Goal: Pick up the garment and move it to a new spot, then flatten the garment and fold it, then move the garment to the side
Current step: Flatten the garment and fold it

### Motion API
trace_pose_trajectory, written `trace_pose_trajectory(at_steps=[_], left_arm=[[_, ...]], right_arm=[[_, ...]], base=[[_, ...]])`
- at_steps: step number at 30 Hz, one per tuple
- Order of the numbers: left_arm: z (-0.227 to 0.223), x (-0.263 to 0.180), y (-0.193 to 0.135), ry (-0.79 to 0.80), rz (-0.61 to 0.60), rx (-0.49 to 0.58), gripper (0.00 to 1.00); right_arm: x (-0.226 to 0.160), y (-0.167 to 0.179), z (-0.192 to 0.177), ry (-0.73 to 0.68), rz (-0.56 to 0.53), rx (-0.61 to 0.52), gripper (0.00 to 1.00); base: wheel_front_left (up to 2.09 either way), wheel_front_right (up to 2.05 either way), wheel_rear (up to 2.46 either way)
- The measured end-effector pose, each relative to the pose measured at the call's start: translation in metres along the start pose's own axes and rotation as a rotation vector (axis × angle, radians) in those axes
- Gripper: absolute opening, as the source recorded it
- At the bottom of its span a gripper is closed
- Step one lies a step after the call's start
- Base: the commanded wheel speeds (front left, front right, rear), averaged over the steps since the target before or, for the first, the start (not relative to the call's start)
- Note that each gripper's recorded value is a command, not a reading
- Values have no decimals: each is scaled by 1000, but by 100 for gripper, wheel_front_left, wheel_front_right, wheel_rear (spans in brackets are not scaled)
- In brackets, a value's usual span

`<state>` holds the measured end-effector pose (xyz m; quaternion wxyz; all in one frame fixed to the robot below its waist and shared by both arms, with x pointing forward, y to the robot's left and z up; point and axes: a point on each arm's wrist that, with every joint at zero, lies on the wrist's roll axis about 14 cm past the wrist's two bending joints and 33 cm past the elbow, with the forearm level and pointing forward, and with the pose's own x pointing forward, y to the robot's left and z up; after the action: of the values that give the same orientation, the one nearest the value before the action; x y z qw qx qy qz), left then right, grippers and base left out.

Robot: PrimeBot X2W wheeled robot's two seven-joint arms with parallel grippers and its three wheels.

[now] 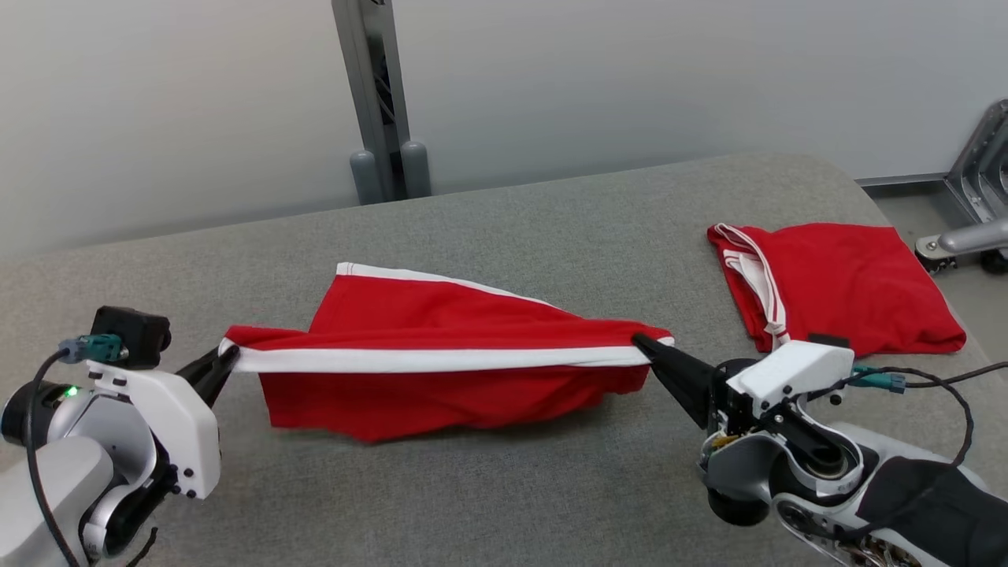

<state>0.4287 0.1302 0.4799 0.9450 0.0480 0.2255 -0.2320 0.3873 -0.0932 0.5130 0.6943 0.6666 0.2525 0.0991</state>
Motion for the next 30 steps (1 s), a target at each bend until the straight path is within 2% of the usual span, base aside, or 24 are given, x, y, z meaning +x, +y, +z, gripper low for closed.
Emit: trace_pose_trajectory(at_steps=[2, 5, 13, 23, 30], left_arm=[[5, 10, 0, -5, -2, 6, 0], [8, 25, 2, -6, -3, 8, 0], [8, 68, 14, 18, 9, 12, 0], [0, 119, 22, 84, 1, 39, 0], [1, 147, 19, 90, -15, 85, 0]], right_arm=[[1, 1, 5, -18, 1, 2, 0], [3, -15, 4, -30, -34, 30, 0], [31, -40, 1, -56, -106, 92, 0], [73, -49, 14, -111, -164, 155, 0], [88, -48, 33, -168, -180, 195, 0]], base=[[0, 0, 0], [0, 0, 0], [0, 0, 0], [0, 0, 0], [0, 0, 0]])
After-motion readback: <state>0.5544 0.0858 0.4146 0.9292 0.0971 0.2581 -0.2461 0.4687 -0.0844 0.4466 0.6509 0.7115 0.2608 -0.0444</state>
